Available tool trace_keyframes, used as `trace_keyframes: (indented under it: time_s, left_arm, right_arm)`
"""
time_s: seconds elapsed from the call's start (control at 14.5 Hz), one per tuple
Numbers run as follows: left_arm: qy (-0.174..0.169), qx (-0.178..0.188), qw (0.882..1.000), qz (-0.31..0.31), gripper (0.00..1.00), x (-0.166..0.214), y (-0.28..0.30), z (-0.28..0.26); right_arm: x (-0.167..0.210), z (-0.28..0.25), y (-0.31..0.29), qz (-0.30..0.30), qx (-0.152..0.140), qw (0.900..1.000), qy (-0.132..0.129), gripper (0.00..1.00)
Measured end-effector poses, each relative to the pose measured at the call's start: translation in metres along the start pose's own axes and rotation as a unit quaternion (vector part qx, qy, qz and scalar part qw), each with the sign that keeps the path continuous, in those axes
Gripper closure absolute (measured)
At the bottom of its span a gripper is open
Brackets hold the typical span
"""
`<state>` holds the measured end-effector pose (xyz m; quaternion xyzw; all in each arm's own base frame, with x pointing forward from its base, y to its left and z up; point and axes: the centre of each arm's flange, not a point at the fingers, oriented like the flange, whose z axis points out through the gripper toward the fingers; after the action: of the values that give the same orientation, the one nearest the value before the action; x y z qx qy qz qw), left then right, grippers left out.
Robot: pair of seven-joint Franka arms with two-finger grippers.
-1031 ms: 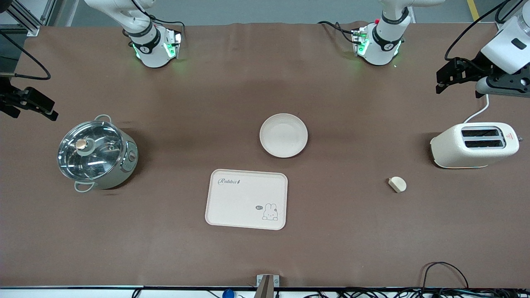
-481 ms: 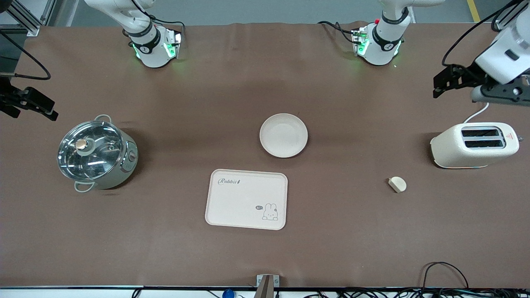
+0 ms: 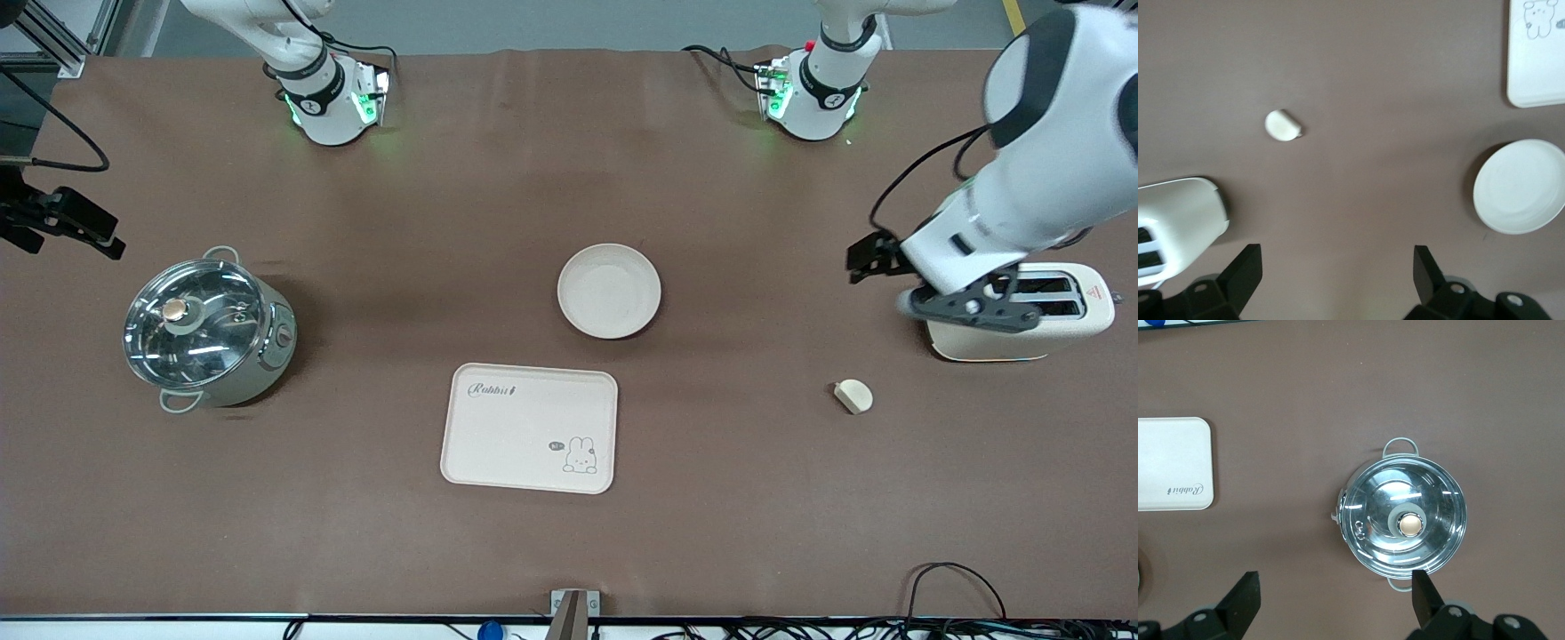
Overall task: Place bun in plate and plate on tray
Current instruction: 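Reach the left gripper down to the white bun beside the toaster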
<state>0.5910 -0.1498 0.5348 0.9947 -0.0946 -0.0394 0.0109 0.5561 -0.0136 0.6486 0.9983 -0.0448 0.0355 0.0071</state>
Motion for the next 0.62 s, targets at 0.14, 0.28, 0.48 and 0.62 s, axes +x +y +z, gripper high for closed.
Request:
trace_keyframes:
  time_s: [0.14, 0.28, 0.48, 0.62]
  left_arm:
    - [-0.002, -0.003, 1.0, -0.001, 0.0, 0.009, 0.009, 0.013]
    - [-0.009, -0.004, 1.0, -0.007, 0.0, 0.015, 0.004, 0.026]
    - [-0.017, 0.006, 0.998, -0.062, 0.0, 0.036, -0.026, 0.077]
    - [-0.03, 0.023, 0.994, -0.101, 0.0, 0.051, -0.051, 0.127]
  right_arm:
    - [0.0, 0.0, 0.0, 0.0, 0.0, 1.0, 0.0, 0.0]
    - [0.0, 0.0, 0.0, 0.0, 0.0, 1.0, 0.0, 0.0]
    - [0.0, 0.0, 0.0, 0.0, 0.0, 1.0, 0.0, 0.0]
    - [0.0, 0.0, 0.0, 0.0, 0.0, 1.0, 0.0, 0.0]
